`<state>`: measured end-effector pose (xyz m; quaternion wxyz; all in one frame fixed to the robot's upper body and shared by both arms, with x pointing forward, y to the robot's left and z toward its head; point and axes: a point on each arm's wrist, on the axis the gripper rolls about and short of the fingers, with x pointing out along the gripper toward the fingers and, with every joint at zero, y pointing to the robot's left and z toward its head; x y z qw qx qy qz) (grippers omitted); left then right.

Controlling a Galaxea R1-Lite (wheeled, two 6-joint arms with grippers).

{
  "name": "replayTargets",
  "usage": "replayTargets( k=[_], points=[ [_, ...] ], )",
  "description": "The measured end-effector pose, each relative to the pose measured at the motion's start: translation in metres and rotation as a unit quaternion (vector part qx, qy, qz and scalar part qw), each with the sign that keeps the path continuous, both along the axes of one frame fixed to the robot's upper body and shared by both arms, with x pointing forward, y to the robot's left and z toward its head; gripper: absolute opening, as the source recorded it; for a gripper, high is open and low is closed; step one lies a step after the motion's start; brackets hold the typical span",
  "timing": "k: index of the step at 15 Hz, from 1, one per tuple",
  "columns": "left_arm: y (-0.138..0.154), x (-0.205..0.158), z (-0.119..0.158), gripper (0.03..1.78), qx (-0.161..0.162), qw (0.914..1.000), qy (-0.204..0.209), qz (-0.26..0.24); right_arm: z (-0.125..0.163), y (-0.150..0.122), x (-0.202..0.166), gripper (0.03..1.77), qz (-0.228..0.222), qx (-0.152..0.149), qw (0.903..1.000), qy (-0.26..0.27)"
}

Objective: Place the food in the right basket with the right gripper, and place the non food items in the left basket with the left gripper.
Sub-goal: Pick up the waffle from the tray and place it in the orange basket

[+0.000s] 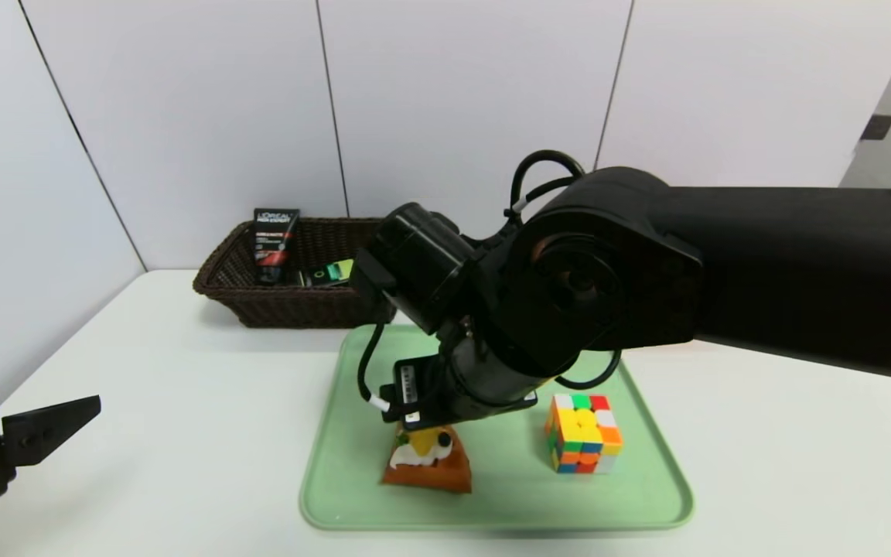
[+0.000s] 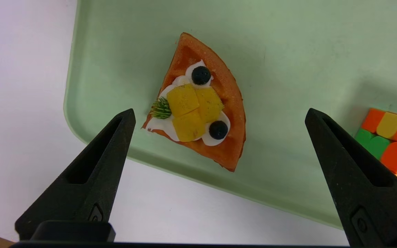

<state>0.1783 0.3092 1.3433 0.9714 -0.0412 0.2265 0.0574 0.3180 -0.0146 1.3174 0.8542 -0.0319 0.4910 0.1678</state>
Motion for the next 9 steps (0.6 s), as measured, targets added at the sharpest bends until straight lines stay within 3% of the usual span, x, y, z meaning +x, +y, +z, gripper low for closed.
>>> replayTargets(
  k=[9],
  points=[
    [0.005,-0.011,0.003,1.69,-0.003,0.9999,-0.014,-0.002,-0.025,0.018,-0.005,1.7,0.011,-0.028,0.9995,0.012]
  ],
)
